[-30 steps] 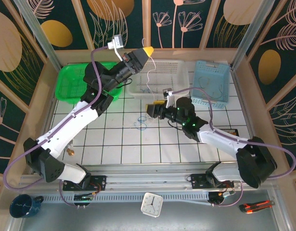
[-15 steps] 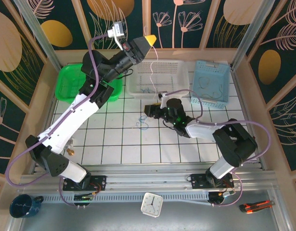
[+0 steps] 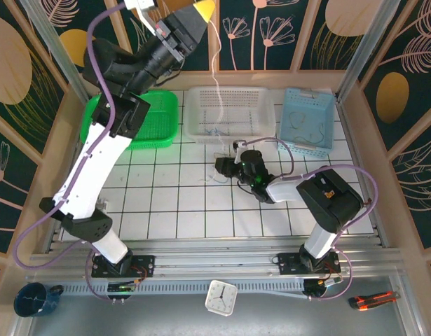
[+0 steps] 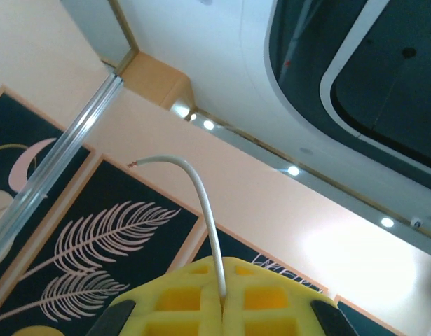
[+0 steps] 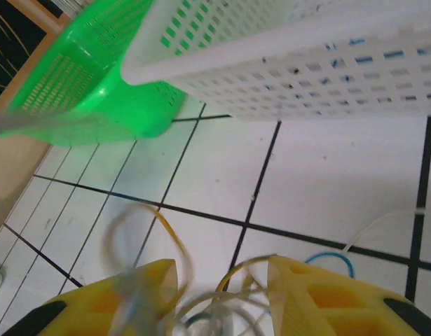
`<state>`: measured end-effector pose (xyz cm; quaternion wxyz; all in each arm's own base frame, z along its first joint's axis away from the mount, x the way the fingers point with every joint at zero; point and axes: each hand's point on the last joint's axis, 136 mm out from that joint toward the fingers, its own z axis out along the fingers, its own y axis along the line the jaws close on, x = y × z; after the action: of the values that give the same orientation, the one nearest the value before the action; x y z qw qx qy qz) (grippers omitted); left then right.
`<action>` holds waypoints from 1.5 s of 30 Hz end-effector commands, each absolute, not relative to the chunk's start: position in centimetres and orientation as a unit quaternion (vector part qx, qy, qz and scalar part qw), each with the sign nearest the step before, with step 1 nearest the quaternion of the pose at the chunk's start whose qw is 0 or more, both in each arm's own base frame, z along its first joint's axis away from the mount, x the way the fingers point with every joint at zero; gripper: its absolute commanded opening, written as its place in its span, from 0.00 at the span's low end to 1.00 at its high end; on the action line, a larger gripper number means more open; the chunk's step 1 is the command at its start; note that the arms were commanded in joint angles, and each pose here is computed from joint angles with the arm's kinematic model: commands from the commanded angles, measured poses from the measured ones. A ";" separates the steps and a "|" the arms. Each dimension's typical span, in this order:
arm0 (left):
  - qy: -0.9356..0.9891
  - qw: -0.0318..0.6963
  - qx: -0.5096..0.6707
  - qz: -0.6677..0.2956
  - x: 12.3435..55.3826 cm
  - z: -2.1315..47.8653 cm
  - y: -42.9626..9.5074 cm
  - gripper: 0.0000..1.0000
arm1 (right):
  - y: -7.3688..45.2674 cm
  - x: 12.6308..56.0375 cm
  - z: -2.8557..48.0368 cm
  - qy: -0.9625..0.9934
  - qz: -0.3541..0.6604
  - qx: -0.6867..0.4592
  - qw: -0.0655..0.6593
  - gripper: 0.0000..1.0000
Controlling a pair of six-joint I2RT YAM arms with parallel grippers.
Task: Untangle the cables
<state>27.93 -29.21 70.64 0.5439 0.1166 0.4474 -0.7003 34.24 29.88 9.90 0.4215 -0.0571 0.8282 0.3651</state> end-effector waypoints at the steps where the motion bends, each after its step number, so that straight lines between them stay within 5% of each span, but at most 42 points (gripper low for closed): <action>1: 0.469 0.561 0.117 -0.672 29.3 70.9 -29.3 0.00 | 29.2 34.3 8.9 0.829 0.359 -0.035 0.428 0.39; 11: 0.457 0.591 0.100 -0.657 30.7 73.1 -26.8 0.00 | 28.4 33.2 7.7 0.835 0.362 -0.026 0.414 0.45; 17: 0.492 0.652 0.073 -0.573 32.5 72.1 -24.9 0.00 | 28.5 32.7 9.5 0.828 0.374 -0.037 0.417 0.59; 25: 0.510 0.740 0.021 -0.438 33.2 72.4 -20.2 0.00 | 28.1 32.6 11.8 0.822 0.368 -0.045 0.432 0.63; 45: 0.411 0.824 -0.027 -0.389 24.3 78.7 -11.9 0.00 | 27.1 34.5 3.5 0.874 0.314 -0.013 0.372 0.32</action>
<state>27.33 -14.67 76.40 0.7924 -0.0130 0.4582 -0.4025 33.61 27.65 3.45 0.3646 -0.0280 0.8733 0.3221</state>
